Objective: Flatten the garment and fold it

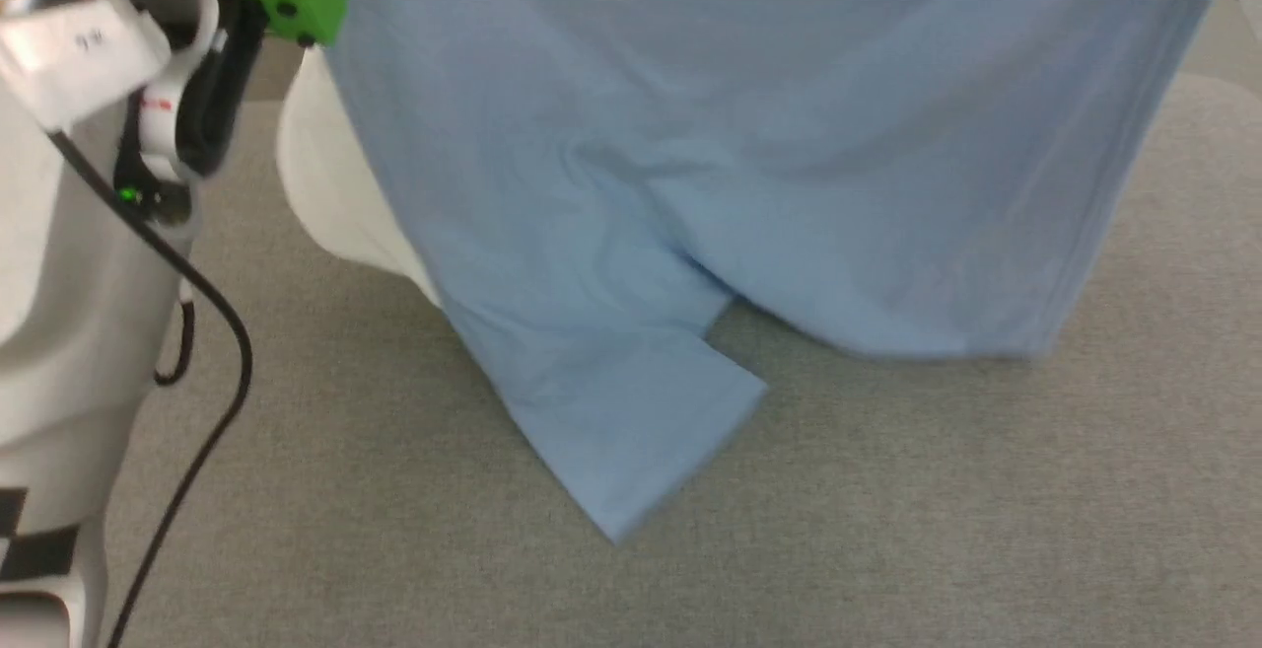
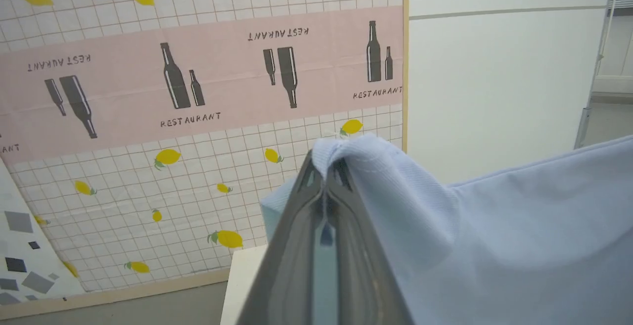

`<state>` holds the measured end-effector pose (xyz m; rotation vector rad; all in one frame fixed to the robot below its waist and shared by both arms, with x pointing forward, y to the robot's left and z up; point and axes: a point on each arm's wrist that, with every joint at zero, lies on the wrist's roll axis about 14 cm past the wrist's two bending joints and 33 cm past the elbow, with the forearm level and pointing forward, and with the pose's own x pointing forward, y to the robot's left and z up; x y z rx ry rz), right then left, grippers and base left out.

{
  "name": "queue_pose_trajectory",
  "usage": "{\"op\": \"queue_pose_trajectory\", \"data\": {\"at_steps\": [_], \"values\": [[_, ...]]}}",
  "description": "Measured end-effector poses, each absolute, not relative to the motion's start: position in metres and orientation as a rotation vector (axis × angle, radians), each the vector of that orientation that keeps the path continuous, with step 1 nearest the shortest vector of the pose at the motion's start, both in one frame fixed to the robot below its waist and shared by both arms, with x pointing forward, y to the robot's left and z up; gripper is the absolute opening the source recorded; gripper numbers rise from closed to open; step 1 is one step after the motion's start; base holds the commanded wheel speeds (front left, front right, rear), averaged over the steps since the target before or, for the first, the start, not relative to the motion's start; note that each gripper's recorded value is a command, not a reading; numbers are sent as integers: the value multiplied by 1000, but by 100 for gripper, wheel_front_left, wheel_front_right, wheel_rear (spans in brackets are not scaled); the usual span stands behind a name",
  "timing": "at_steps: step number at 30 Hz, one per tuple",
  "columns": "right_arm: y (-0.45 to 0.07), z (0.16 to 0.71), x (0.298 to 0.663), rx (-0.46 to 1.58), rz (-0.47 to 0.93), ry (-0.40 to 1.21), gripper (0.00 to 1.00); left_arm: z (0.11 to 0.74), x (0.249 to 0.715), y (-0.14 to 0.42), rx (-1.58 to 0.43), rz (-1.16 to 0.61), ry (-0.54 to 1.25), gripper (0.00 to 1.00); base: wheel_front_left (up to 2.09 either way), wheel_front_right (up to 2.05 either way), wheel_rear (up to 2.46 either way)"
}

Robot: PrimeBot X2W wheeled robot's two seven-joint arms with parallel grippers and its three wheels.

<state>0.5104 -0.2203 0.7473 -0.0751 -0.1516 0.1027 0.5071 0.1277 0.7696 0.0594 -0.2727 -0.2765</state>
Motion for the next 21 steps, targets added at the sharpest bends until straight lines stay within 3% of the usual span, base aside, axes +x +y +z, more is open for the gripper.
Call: {"op": "queue_pose_trajectory", "data": {"at_steps": [9, 21], "values": [[-221, 813, 477, -127, 94, -274, 0, 850, 484, 115, 134, -283, -394, 0, 0, 0, 0], [-227, 839, 456, -155, 78, -288, 0, 889, 473, 100, 122, -305, -404, 0, 0, 0, 0]]}}
